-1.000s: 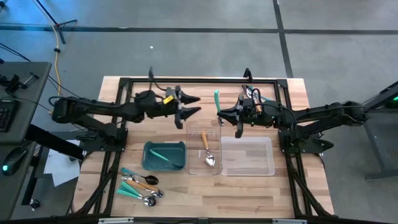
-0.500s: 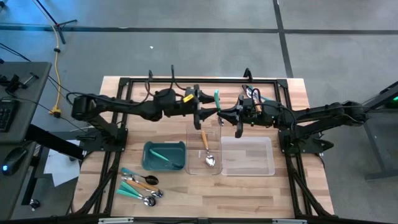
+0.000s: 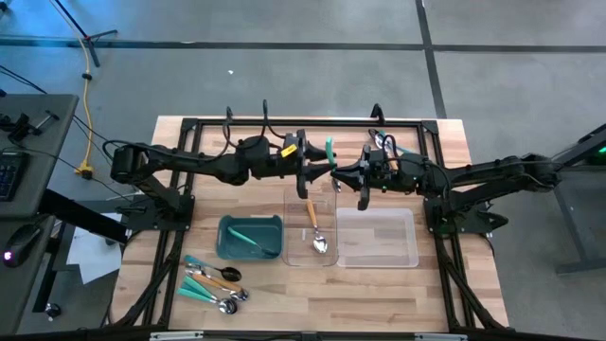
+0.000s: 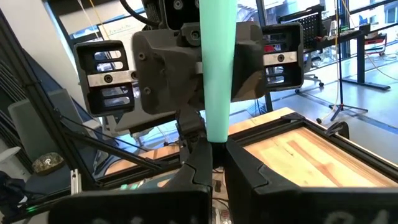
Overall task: Sort silverware by color (type)
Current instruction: Put the light blue spoon into the blue bin
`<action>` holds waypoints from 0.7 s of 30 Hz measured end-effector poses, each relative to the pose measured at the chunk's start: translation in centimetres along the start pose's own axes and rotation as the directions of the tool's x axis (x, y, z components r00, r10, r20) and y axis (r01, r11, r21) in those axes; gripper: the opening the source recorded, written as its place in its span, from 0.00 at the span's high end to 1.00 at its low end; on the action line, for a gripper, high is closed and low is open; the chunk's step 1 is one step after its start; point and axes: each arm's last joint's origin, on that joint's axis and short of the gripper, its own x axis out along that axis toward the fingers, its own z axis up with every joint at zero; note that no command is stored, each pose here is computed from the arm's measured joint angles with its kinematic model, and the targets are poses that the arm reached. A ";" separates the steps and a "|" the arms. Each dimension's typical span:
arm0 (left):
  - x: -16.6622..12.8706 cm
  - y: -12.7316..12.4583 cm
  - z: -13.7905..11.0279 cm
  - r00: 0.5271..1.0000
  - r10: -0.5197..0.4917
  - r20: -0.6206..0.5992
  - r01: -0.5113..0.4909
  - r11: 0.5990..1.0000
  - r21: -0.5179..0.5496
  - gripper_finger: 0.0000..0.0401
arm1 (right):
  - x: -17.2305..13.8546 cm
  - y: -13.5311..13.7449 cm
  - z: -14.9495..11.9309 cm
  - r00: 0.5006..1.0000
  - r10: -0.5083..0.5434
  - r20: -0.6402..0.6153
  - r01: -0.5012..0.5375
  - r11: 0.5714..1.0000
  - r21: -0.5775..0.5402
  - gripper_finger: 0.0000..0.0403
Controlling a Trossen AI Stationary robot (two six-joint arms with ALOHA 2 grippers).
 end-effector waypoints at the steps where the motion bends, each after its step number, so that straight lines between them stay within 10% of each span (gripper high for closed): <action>1: 0.0 0.0 0.0 1.000 0.000 -0.001 0.000 1.000 0.000 0.77 | 0.0 0.0 0.0 1.000 0.000 0.000 0.000 1.000 0.000 0.99; 4: 0.0 0.1 0.0 1.000 0.000 -0.001 0.000 1.000 -0.009 0.90 | 0.0 0.0 0.0 1.000 -0.001 0.000 0.001 1.000 -0.007 0.98; 21: 0.0 0.4 0.0 1.000 0.006 -0.004 -0.006 1.000 -0.008 0.90 | 0.0 0.0 0.0 1.000 0.008 -0.004 -0.008 1.000 0.009 0.94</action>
